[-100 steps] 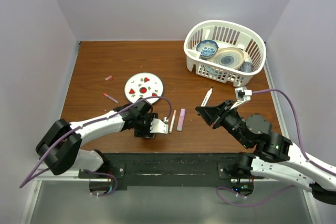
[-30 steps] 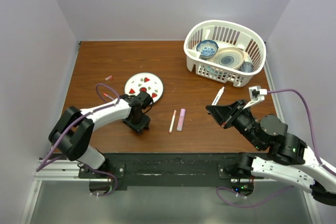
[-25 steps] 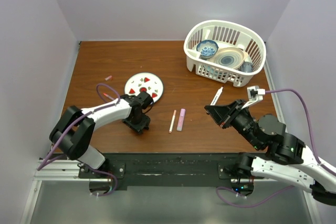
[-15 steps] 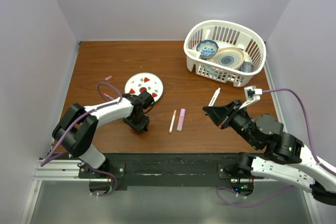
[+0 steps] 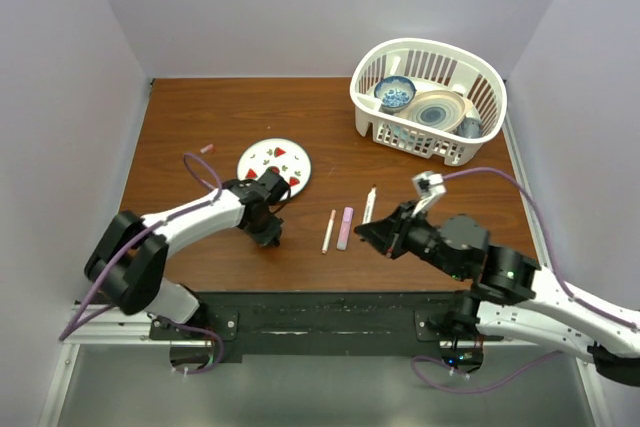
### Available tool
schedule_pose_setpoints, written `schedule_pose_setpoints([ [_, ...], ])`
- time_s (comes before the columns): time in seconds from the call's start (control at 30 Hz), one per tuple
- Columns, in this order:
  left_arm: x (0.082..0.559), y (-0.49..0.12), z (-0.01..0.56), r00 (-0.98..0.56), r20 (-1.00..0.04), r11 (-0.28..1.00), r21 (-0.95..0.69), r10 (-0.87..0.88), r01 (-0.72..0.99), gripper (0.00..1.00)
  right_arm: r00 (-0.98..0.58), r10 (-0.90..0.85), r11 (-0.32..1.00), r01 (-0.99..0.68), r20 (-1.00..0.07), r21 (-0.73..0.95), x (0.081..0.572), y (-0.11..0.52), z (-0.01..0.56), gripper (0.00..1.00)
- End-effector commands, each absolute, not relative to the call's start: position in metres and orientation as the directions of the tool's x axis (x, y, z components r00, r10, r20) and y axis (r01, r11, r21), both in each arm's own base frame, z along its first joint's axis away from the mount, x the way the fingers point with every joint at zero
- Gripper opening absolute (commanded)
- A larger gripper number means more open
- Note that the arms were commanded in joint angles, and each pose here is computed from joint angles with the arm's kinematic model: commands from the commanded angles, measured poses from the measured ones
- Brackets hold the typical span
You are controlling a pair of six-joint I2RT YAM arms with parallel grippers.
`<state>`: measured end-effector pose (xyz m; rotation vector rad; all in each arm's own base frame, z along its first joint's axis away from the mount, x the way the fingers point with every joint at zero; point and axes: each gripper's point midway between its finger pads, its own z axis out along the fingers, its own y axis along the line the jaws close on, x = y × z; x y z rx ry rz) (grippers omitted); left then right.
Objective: Insert the pens into the pen caps
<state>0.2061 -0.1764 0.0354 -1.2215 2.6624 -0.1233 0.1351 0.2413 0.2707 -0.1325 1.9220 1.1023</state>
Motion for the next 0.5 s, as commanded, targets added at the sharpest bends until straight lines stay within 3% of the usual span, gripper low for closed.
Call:
schedule_pose_setpoints([
  [0.0,0.243,-0.209,0.111,-0.713,-0.278,0.734,-0.487,-0.644,-0.473,0.0,-0.671,0.195,0.424,-0.6,-0.715,0.678,0.109,0.289,0.267,0.0],
  [0.23,0.242,-0.239,0.205,-0.715,-0.494,0.688,-0.725,-0.495,0.025,0.0,-0.699,0.118,0.326,-0.643,-0.705,0.693,0.1,0.326,0.248,0.0],
  [0.37,0.224,-0.255,0.266,-0.64,-0.574,0.49,-0.806,-0.51,0.332,0.0,-0.711,0.119,0.296,-0.641,-0.693,0.708,0.1,0.336,0.245,0.0],
  [0.47,0.21,-0.253,0.289,-0.618,-0.57,0.389,-0.822,-0.542,0.417,0.0,-0.715,0.13,0.303,-0.632,-0.687,0.714,0.102,0.337,0.241,0.0],
])
